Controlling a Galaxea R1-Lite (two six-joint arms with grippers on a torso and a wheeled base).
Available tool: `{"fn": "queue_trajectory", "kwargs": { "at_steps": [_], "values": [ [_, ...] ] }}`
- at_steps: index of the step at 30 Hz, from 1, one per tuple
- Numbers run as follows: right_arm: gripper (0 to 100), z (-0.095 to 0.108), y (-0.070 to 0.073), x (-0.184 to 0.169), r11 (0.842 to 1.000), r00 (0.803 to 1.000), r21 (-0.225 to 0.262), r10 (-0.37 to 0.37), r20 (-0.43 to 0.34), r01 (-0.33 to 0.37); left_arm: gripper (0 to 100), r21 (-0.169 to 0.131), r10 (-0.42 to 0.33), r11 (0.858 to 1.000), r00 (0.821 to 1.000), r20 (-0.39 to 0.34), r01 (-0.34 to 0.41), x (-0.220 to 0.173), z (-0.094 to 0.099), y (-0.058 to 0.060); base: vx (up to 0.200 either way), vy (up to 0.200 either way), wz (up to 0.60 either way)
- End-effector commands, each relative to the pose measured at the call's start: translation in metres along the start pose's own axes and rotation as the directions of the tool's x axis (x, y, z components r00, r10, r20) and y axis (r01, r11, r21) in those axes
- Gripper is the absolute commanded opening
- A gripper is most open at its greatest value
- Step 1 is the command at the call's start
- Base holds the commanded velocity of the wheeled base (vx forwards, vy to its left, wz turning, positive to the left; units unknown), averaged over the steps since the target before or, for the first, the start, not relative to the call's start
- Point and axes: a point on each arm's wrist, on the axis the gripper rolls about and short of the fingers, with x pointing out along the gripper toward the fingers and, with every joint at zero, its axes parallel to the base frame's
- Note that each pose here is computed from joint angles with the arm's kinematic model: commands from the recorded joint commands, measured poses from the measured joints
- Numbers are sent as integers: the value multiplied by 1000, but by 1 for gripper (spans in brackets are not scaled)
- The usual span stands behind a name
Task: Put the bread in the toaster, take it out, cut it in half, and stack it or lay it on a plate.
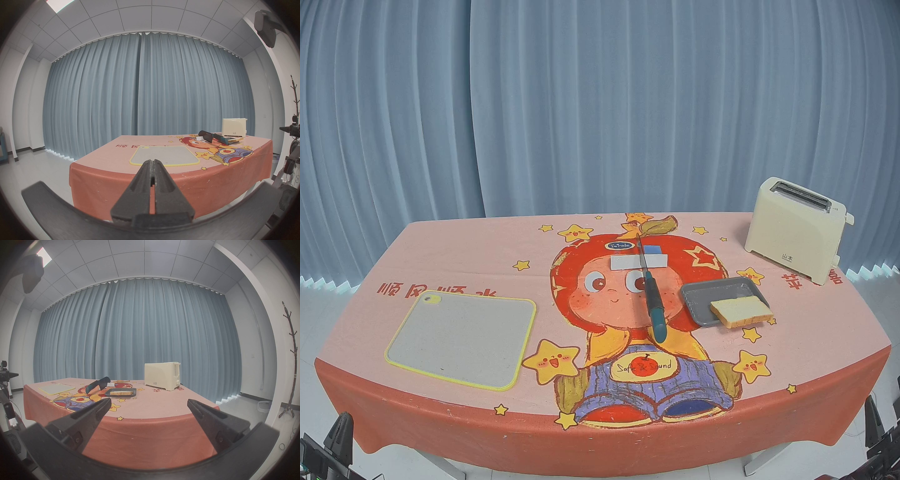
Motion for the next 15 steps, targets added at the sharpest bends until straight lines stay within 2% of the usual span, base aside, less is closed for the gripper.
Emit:
{"fn": "queue_trajectory", "kwargs": {
  "at_steps": [1,3,6,7,15],
  "values": [
    [100,-5,0,0,1000,1000,0,-3,1,3,0,0,0,1000,1000,-19,0,1,-5,0,0,0,0],
    [100,-4,0,0,1000,1000,9,-12,14,12,0,0,0,1000,1000,-19,0,1,-5,0,0,0,0],
    [100,9,0,-1,1000,990,9,-10,138,9,0,0,0,1000,1000,-19,0,1,-5,0,0,0,0],
    [100,11,0,-1,1000,988,6,-10,157,9,0,0,0,1000,1000,-19,0,1,-5,0,0,0,0],
    [100,14,0,-2,1000,987,6,10,162,-11,0,0,0,1000,1000,-19,0,1,-5,0,0,0,0]
  ]
}}
